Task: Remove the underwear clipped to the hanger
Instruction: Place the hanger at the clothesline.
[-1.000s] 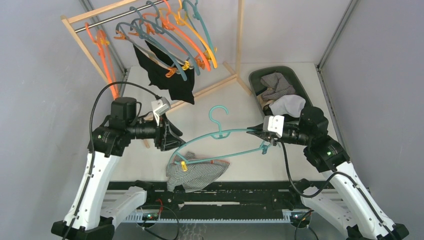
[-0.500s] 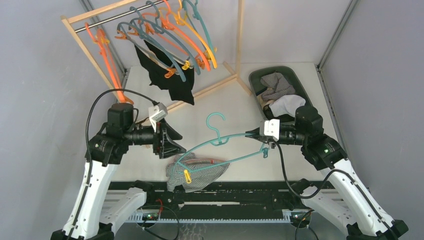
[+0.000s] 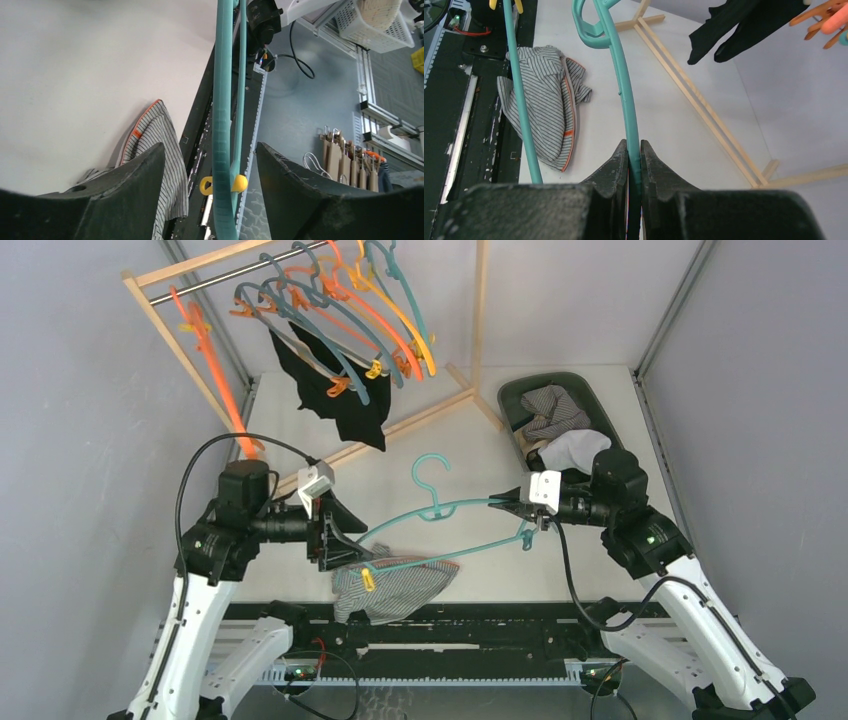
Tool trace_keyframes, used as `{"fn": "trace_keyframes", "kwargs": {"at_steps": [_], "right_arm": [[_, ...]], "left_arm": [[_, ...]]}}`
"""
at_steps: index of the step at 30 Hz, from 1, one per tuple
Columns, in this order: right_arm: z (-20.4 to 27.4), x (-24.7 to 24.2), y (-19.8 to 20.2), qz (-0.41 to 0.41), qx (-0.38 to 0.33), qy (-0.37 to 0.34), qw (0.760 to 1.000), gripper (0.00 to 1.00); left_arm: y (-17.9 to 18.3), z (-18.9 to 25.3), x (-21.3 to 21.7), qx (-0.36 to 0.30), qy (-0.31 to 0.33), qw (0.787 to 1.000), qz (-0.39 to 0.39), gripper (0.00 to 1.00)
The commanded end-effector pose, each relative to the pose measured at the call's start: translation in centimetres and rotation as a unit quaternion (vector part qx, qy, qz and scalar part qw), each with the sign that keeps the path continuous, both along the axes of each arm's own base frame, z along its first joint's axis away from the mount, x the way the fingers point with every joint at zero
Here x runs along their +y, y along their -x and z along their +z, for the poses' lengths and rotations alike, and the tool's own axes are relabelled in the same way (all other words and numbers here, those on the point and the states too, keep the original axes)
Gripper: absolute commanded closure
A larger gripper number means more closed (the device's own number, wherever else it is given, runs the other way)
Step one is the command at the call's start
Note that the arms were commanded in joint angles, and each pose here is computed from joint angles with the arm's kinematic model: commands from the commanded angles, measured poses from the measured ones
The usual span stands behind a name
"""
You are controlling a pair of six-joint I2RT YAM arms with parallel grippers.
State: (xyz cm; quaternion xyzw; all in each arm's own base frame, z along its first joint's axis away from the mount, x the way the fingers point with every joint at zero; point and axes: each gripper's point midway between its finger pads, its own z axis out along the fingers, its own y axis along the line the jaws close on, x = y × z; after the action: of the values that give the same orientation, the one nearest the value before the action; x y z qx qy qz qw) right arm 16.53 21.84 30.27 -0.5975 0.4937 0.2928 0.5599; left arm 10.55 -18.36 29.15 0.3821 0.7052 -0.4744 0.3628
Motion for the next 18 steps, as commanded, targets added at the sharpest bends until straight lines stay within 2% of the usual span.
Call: {"fn": "trace_keyframes", "kwargs": {"at_steps": [1,4,9,10,11,12,14,16,18], "right_arm": [[2.8,0.4,-0.8,-0.011,-0.033,-0.038,0.999,1.00],[3.0,0.5,-1.1,-0.017,-0.035,-0.042,0.998,1.00],[2.3,0.4,-1.3,-0.022,-0.025,-0.032,0.999,1.00],[2.1,0.4,-1.4,-0.025,-0.022,-0.030,0.999,1.00],[2.0,0.3,-1.5,-0.030,-0.019,-0.029,0.999,0.94],[1.9,0.2,-1.5,-0.033,-0.015,-0.028,0.999,0.82],[1.9,0.0,-1.6,-0.043,-0.009,-0.029,0.999,0.45],[2.2,-0.3,-1.7,-0.057,-0.004,-0.035,0.998,0.15],[2.6,-0.7,-1.8,-0.071,0.000,-0.043,0.997,0.09]], "left_arm": [[0.8,0.1,-0.5,0.006,0.022,0.999,-0.031,0.33],[1.1,0.1,-0.6,0.004,0.027,0.999,-0.039,0.50],[1.0,0.4,-0.4,-0.019,0.024,0.999,-0.030,0.96],[0.8,0.4,-0.3,-0.025,0.021,0.999,-0.023,1.00],[0.7,0.4,-0.2,-0.032,0.018,0.999,-0.015,1.00],[0.5,0.4,0.0,-0.042,0.013,0.999,-0.004,1.00],[-0.1,0.1,0.6,-0.063,-0.006,0.998,0.027,1.00],[-0.2,-0.1,1.6,-0.089,-0.030,0.994,0.058,1.00],[-0.8,-0.3,3.1,-0.113,-0.068,0.986,0.102,1.00]]}}
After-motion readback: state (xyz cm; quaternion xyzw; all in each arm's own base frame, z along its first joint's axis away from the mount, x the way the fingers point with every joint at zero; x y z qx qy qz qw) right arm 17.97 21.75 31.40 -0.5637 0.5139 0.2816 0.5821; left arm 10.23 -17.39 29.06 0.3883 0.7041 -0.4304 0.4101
